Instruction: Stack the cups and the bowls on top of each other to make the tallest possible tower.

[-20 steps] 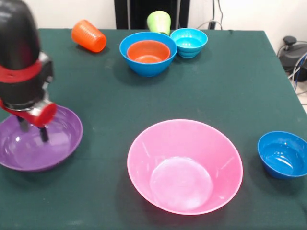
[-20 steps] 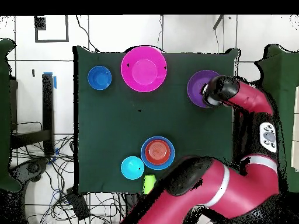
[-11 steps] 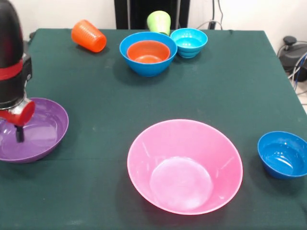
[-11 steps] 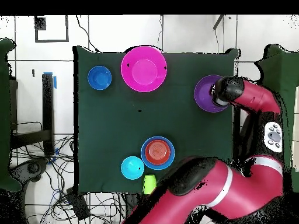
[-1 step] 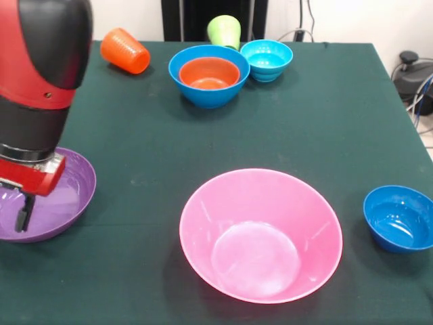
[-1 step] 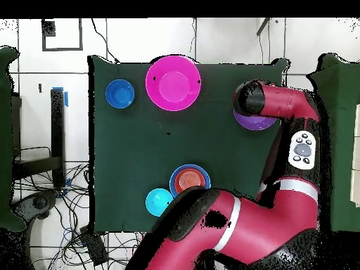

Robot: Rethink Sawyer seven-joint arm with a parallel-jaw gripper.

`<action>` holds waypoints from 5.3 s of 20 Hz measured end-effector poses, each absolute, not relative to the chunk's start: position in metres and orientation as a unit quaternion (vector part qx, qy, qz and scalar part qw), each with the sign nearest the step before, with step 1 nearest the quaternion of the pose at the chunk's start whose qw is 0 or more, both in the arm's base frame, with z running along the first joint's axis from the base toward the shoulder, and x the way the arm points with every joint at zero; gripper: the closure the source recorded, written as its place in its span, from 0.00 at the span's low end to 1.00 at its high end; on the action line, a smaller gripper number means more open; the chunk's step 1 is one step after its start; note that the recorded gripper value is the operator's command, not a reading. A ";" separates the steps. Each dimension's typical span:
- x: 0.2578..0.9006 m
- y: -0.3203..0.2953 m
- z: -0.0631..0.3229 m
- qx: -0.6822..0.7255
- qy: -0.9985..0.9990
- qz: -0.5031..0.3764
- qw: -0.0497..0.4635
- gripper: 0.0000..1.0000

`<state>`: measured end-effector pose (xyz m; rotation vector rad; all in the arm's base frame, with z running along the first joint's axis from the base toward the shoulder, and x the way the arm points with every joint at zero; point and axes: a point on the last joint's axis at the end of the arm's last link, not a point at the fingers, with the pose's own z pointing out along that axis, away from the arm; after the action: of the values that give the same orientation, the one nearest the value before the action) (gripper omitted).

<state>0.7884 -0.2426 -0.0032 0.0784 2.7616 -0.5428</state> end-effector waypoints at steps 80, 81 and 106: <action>0.751 -0.221 0.044 0.155 0.983 -0.089 0.031 0.00; 0.751 -0.221 0.046 0.155 0.983 -0.090 0.032 0.00; 0.759 -0.178 0.032 0.113 0.983 -0.134 0.058 0.00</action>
<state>0.7586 -0.1782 0.0316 0.3414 2.9790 -0.4056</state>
